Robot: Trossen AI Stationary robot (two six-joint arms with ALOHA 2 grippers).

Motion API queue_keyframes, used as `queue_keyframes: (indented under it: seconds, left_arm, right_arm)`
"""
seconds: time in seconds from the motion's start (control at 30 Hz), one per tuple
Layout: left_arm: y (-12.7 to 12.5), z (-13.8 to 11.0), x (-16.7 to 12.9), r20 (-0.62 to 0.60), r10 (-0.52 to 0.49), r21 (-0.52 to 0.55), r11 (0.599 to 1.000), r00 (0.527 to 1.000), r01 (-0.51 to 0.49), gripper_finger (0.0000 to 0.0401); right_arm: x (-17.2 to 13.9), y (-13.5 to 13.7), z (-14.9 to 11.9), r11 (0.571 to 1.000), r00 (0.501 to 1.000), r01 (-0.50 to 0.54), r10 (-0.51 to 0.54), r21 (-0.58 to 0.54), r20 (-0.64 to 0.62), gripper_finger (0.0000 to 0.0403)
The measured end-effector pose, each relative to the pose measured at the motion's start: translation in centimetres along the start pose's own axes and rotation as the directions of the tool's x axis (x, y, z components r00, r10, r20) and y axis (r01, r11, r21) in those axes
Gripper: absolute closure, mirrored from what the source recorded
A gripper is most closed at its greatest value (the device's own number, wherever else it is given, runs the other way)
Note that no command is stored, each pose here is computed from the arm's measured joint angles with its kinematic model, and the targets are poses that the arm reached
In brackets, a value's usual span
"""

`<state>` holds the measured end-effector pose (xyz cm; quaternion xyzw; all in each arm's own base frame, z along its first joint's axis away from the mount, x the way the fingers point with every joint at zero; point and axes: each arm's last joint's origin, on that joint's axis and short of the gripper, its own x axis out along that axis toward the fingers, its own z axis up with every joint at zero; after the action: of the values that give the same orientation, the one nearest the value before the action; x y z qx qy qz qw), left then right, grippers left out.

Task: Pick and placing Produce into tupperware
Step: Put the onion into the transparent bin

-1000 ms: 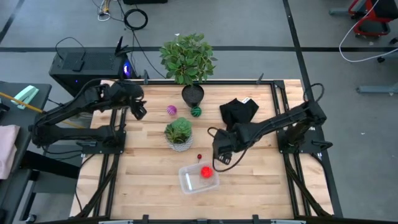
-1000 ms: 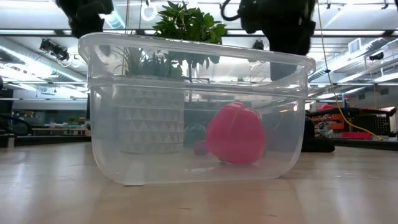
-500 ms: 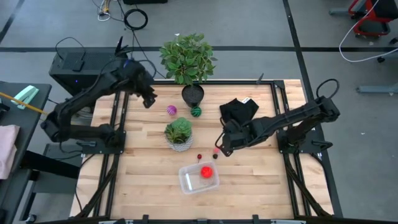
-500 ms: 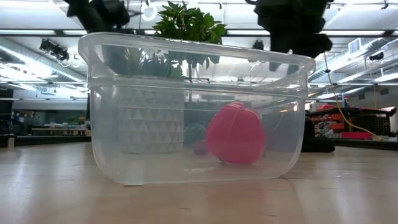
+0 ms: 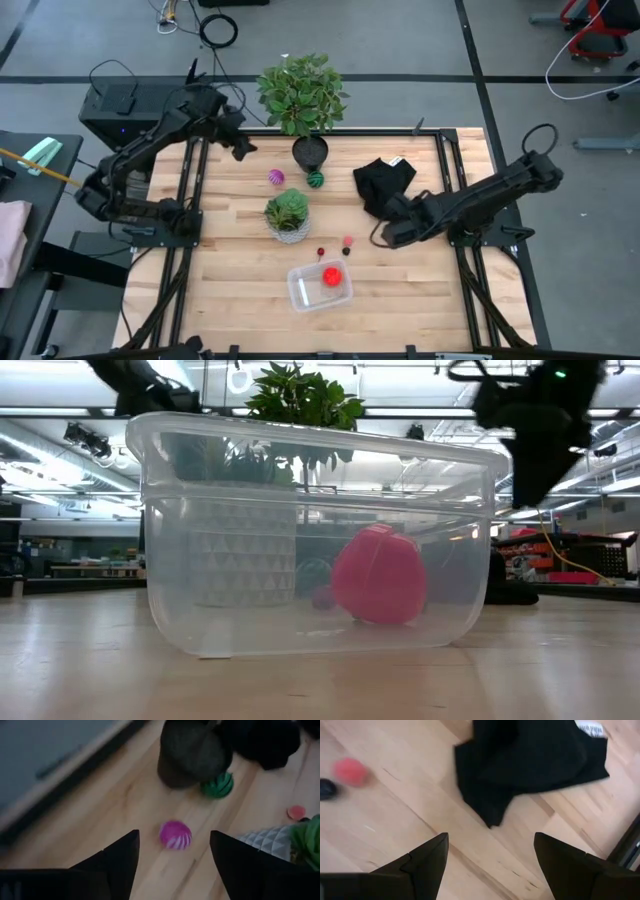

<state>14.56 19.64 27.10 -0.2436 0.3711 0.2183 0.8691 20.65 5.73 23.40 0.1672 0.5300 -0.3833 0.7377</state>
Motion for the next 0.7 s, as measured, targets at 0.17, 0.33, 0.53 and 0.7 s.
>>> queue_keyframes:
  seconds: [0.17,0.33,0.53,0.7]
  left_arm:
    - [-0.5,-4.1,0.9,0.097,0.007,-0.155,0.988,0.995,0.009,0.0163]
    - [-2.2,-6.7,0.1,0.464,0.025,-0.220,0.971,0.886,0.087,0.0182]
    - [-2.9,-8.0,0.6,0.465,0.113,-0.088,0.993,0.878,-0.081,0.0199]
    - [-2.2,-8.1,2.7,0.361,0.133,-0.010,0.990,0.923,-0.139,0.0186]
  right_arm:
    - [0.3,-3.9,-2.0,0.997,0.998,-0.056,0.056,0.056,0.010,0.0104]
    - [-0.3,-6.8,-3.1,0.984,0.988,-0.149,0.144,0.100,0.057,0.0104]
    - [-1.2,-8.2,-3.2,0.962,0.968,-0.238,0.224,0.132,0.112,0.0104]
    - [-1.6,-8.1,-3.0,0.950,0.961,-0.267,0.250,0.164,0.120,0.0104]
